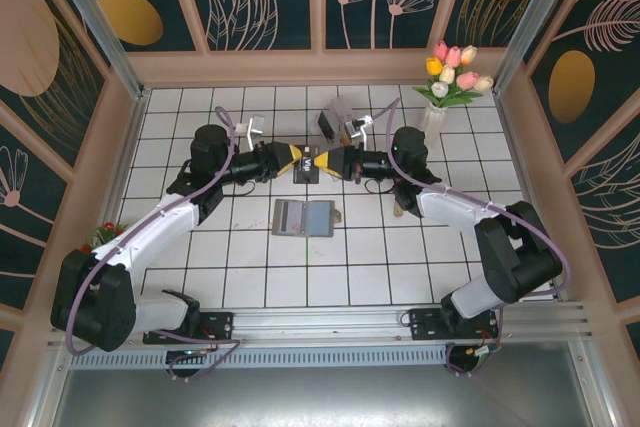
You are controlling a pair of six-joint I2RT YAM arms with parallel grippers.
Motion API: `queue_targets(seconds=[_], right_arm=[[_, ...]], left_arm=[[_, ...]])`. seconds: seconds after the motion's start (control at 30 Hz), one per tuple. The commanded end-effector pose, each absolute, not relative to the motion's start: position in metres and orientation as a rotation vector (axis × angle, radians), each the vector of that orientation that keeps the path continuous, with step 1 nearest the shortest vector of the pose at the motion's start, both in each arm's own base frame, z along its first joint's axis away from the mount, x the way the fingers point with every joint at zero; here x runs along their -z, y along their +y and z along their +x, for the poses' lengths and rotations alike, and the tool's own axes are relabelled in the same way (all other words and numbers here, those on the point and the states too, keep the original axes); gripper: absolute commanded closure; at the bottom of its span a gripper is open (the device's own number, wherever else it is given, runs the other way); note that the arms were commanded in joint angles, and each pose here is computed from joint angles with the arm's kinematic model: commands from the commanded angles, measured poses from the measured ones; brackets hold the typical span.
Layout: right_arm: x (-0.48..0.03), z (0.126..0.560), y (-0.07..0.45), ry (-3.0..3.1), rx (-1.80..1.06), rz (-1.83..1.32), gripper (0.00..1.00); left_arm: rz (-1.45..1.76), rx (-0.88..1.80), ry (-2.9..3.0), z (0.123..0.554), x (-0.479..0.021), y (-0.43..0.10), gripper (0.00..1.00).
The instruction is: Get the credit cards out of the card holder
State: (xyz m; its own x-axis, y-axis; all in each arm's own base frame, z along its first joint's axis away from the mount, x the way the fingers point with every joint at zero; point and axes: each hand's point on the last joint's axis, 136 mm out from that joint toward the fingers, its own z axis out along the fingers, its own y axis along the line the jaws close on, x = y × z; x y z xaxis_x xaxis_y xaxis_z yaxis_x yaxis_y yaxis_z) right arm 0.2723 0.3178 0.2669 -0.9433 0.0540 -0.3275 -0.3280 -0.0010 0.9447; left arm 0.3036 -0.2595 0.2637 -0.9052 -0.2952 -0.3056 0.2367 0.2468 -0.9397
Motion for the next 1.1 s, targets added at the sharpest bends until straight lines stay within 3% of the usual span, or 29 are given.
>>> queue_targets(seconds=[0.0, 0.03, 0.1, 0.17, 0.23, 0.4, 0.63, 0.77, 0.83, 0.93, 1.07], right_arm=[[-0.301, 0.264, 0.316, 1.880, -2.045, -0.349, 0.96], [-0.303, 0.264, 0.316, 1.873, -2.044, -0.337, 0.91], [-0.307, 0.264, 0.317, 1.857, -2.023, -0.303, 0.72], [-0.310, 0.262, 0.320, 1.844, -1.996, -0.270, 0.60], [-0.312, 0.257, 0.329, 1.840, -1.998, -0.241, 0.58], [-0.318, 0.257, 0.335, 1.786, -2.034, -0.102, 0.63], [-0.327, 0.260, 0.332, 1.741, -2.054, -0.043, 0.80], [-0.324, 0.263, 0.333, 1.776, -2.042, -0.048, 0.94], [-0.320, 0.269, 0.331, 1.797, -2.006, -0.042, 0.98], [-0.308, 0.283, 0.324, 1.852, -1.891, -0.046, 1.00], [-0.290, 0.307, 0.313, 1.949, -1.620, -0.085, 1.00]], left_arm=[[0.014, 1.783, 1.953, 0.296, -0.297, -0.260, 0.93], [0.010, 1.790, 1.935, 0.295, -0.300, -0.259, 1.00], [-0.018, 1.790, 1.921, 0.296, -0.303, -0.257, 1.00], [-0.067, 1.781, 1.911, 0.298, -0.304, -0.253, 1.00], [-0.115, 1.778, 1.901, 0.300, -0.305, -0.250, 1.00], [-0.198, 1.769, 1.875, 0.304, -0.308, -0.243, 1.00], [-0.287, 1.751, 1.884, 0.311, -0.306, -0.239, 1.00], [-0.317, 1.753, 1.888, 0.316, -0.302, -0.240, 1.00], [-0.325, 1.722, 1.910, 0.320, -0.297, -0.240, 0.88], [-0.356, 1.635, 1.979, 0.329, -0.284, -0.238, 0.43], [-0.345, 1.418, 2.091, 0.340, -0.257, -0.228, 0.17]])
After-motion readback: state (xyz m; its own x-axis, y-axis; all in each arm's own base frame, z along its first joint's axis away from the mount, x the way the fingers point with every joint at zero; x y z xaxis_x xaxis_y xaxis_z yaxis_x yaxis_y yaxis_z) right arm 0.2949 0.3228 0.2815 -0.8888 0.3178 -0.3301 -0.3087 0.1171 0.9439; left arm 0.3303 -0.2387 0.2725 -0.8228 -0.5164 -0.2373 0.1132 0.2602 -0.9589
